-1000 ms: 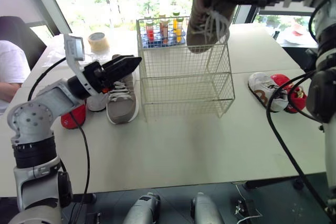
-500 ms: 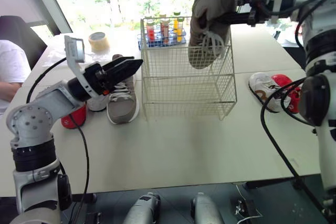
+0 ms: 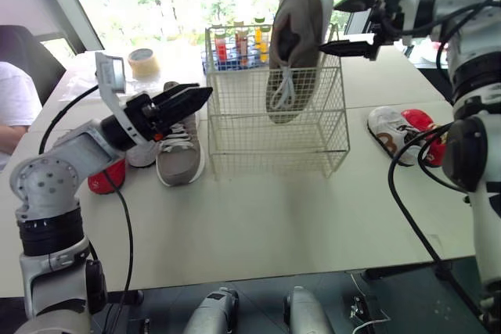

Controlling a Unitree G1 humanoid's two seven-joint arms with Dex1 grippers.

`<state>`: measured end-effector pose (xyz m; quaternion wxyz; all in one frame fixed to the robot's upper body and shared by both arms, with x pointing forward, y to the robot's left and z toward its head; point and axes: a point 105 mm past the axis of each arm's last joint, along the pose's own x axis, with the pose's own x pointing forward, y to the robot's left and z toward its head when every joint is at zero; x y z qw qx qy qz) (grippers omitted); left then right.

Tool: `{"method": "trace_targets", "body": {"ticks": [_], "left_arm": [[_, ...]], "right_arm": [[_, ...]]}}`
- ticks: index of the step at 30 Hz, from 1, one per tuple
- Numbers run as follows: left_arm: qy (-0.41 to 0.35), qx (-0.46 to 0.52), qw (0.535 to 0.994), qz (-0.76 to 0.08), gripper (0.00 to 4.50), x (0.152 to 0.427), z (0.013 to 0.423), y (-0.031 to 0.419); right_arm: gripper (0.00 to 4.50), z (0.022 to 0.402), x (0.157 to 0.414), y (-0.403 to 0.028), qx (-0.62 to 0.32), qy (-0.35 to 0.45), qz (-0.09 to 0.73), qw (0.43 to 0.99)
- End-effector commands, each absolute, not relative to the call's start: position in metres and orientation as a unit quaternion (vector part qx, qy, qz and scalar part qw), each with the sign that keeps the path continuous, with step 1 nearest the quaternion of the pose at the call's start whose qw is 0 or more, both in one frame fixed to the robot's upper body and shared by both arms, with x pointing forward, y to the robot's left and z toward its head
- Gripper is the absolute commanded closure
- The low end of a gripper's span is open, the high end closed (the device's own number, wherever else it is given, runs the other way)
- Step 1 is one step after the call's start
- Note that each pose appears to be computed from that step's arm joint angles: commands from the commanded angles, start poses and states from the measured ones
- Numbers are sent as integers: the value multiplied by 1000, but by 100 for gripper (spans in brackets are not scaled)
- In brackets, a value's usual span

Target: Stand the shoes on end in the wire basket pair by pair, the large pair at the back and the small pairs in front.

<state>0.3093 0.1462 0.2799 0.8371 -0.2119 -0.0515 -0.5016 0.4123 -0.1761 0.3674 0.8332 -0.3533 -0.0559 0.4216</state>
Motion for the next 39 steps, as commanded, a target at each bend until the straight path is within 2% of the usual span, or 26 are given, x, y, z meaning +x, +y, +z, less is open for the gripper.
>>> {"method": "trace_targets", "body": {"ticks": [1,7,11,18,23,30,35,39], "left_arm": [[-67,-200,833,-512,0,305,286,143],[-65,-176,849,-494,0,308,285,153],[-78,-134,892,-425,0,324,294,177],[-59,-81,972,-213,0,383,304,240],[14,-47,991,-122,0,420,281,261],[101,-26,986,-131,0,444,250,251],[127,-6,975,-184,0,445,240,228],[144,1,971,-191,0,446,230,220]], "right_arm": [[2,397,399,-181,-369,-113,411,826],[2,413,384,-187,-379,-144,411,816],[2,408,363,-179,-395,-154,448,787],[2,366,313,-133,-379,-157,517,751],[2,347,298,-112,-354,-154,530,755],[2,341,290,-102,-342,-156,529,761],[2,341,288,-101,-337,-156,524,767],[2,340,288,-101,-333,-156,521,770]]}}
